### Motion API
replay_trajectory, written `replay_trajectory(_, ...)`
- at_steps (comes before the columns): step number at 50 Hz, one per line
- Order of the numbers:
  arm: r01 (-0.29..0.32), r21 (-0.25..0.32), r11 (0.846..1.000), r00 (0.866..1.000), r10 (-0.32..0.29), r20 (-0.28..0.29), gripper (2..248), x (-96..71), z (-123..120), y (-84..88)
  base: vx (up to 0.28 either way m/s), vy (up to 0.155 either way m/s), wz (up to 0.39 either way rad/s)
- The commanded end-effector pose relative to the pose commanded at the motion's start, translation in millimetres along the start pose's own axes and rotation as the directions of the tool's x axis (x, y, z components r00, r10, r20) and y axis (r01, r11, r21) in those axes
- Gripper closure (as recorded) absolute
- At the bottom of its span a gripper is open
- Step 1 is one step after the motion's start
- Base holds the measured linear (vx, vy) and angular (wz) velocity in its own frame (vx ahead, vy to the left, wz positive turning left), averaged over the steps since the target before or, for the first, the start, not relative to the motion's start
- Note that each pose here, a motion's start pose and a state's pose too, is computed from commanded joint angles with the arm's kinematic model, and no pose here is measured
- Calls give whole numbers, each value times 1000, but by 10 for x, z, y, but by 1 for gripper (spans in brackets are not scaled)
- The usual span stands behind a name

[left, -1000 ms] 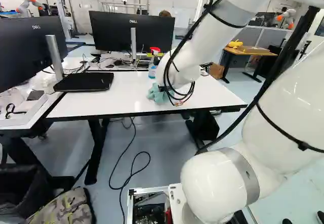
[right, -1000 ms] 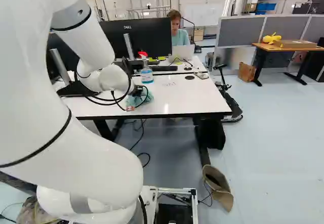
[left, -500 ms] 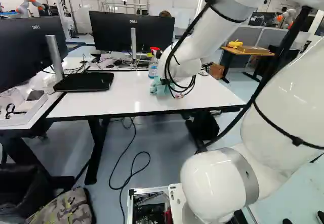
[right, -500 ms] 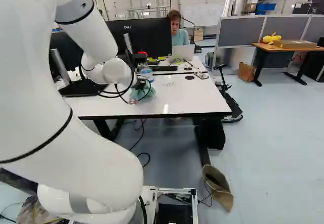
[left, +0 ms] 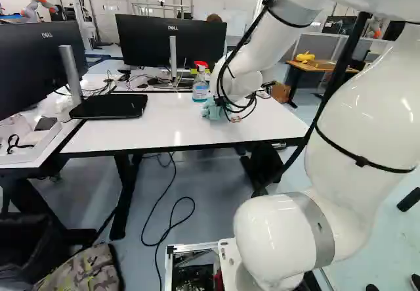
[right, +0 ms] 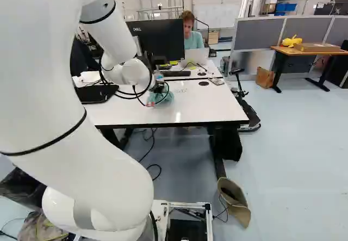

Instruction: Clean the table with the green towel

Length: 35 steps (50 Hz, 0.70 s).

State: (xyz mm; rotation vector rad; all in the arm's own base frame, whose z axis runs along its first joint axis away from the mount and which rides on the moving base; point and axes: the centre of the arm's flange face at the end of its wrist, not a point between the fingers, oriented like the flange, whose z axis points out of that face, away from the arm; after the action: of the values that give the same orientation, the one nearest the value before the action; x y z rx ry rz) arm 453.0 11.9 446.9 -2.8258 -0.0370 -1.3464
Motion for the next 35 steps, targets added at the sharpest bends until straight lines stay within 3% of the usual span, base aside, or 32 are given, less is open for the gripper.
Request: replay_trajectory(35, -53, -66, 996, 999, 53, -11, 224, 345, 435, 433, 0, 0, 0)
